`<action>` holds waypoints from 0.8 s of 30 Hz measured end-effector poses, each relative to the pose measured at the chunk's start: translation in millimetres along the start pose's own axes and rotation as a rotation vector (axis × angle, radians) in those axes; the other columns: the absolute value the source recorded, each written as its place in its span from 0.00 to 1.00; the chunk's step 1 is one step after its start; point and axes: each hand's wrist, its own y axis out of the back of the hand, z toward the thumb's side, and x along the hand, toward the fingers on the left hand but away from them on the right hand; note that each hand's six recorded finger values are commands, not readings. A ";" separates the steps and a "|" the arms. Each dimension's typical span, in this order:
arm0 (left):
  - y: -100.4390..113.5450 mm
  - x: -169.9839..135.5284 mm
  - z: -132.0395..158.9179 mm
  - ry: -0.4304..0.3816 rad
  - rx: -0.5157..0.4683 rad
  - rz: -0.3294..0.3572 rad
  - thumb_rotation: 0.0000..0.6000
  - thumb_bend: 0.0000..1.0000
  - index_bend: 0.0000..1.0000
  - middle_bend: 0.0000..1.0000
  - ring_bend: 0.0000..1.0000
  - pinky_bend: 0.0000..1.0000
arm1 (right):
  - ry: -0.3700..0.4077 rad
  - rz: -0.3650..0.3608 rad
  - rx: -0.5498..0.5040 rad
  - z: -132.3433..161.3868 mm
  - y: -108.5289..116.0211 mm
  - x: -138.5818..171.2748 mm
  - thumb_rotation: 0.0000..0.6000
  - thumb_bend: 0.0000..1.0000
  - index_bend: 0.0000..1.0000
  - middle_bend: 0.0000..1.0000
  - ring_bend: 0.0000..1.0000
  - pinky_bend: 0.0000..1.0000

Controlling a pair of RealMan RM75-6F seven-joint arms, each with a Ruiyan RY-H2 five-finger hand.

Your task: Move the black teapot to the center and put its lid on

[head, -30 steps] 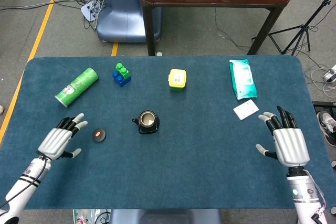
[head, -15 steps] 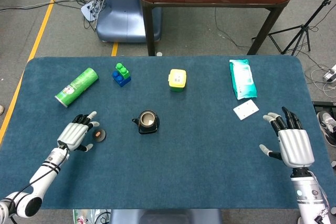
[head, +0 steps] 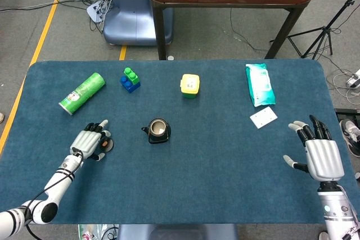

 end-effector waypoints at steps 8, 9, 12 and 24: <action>-5.4 3.0 -0.1 0.013 0.005 -0.020 1.00 0.25 0.25 0.00 0.00 0.00 | 0.001 -0.003 -0.005 -2.2 1.3 1.0 1.00 0.10 0.26 0.24 0.04 0.10; -5.8 3.5 0.2 0.014 0.005 -0.022 1.00 0.25 0.25 0.00 0.00 0.00 | 0.001 -0.004 -0.006 -2.4 1.7 1.0 1.00 0.10 0.26 0.24 0.04 0.10; -6.6 4.8 0.8 0.017 0.005 -0.024 1.00 0.25 0.25 0.00 0.00 0.00 | -0.001 -0.009 -0.009 -3.3 3.0 1.4 1.00 0.10 0.26 0.24 0.04 0.10; -6.2 8.0 0.2 0.031 -0.013 -0.026 1.00 0.25 0.26 0.00 0.00 0.00 | -0.014 -0.010 -0.014 -8.6 3.2 3.1 1.00 0.10 0.26 0.24 0.04 0.10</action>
